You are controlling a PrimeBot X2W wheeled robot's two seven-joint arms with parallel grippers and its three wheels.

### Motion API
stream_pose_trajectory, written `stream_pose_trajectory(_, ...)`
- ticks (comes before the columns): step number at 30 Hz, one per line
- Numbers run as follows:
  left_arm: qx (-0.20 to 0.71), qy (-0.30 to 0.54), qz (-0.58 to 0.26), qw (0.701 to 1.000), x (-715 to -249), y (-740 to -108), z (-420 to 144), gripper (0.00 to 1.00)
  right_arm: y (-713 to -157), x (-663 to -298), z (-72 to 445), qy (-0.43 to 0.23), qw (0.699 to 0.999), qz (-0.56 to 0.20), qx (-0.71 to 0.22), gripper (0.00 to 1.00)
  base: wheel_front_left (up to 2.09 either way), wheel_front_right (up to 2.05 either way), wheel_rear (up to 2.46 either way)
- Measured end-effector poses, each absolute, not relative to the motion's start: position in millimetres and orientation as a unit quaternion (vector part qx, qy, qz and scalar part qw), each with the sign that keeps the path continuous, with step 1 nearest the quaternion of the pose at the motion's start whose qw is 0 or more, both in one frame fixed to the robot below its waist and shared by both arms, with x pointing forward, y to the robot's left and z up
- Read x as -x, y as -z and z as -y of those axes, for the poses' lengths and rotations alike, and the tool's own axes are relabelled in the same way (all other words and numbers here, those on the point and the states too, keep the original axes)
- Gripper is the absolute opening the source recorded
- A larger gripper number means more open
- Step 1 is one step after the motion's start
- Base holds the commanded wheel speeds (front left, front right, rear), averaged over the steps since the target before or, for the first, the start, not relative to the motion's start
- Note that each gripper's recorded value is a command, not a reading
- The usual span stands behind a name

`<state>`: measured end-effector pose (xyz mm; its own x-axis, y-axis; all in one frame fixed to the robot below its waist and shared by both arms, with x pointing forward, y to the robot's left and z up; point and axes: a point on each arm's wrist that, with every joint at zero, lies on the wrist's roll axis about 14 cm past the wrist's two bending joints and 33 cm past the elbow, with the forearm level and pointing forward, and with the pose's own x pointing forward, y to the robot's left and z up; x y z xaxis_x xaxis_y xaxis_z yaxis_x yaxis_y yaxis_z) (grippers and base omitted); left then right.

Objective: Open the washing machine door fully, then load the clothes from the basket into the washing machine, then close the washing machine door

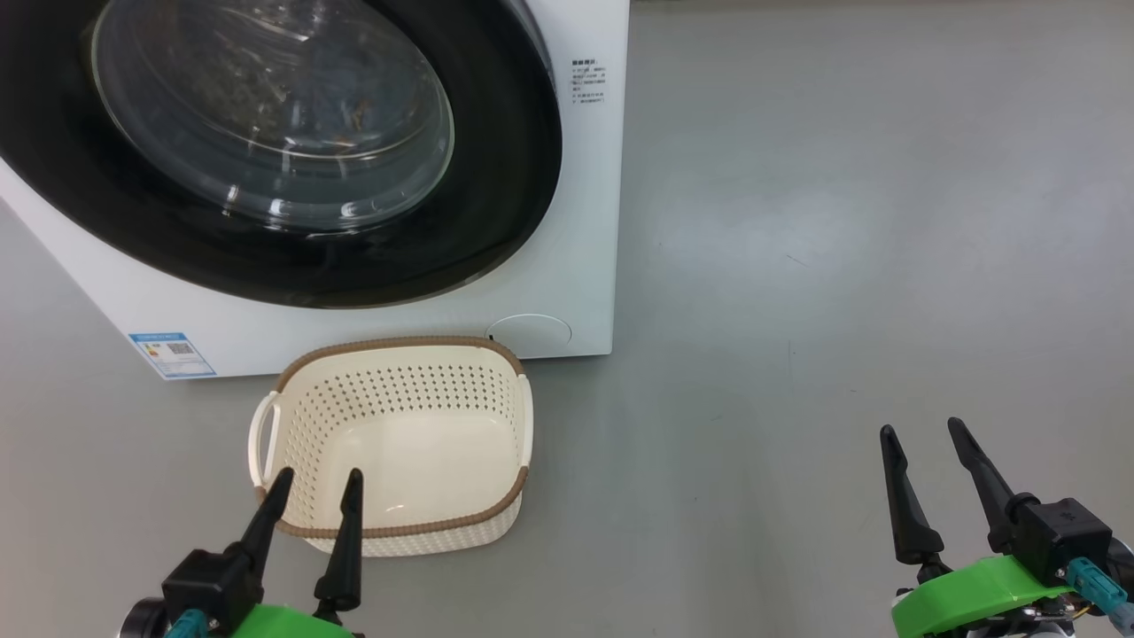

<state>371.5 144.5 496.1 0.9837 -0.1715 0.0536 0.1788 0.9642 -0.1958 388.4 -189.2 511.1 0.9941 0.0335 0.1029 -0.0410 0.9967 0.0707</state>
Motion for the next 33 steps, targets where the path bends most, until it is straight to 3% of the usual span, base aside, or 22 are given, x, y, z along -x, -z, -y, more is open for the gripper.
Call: stream_pose_trajectory(33,0.133,0.064,0.025,0.989,-372,-499,-153,1.00,-511,-389,189,-0.019,0.998,0.052,-0.038,1.00,0.00,0.00,0.00)
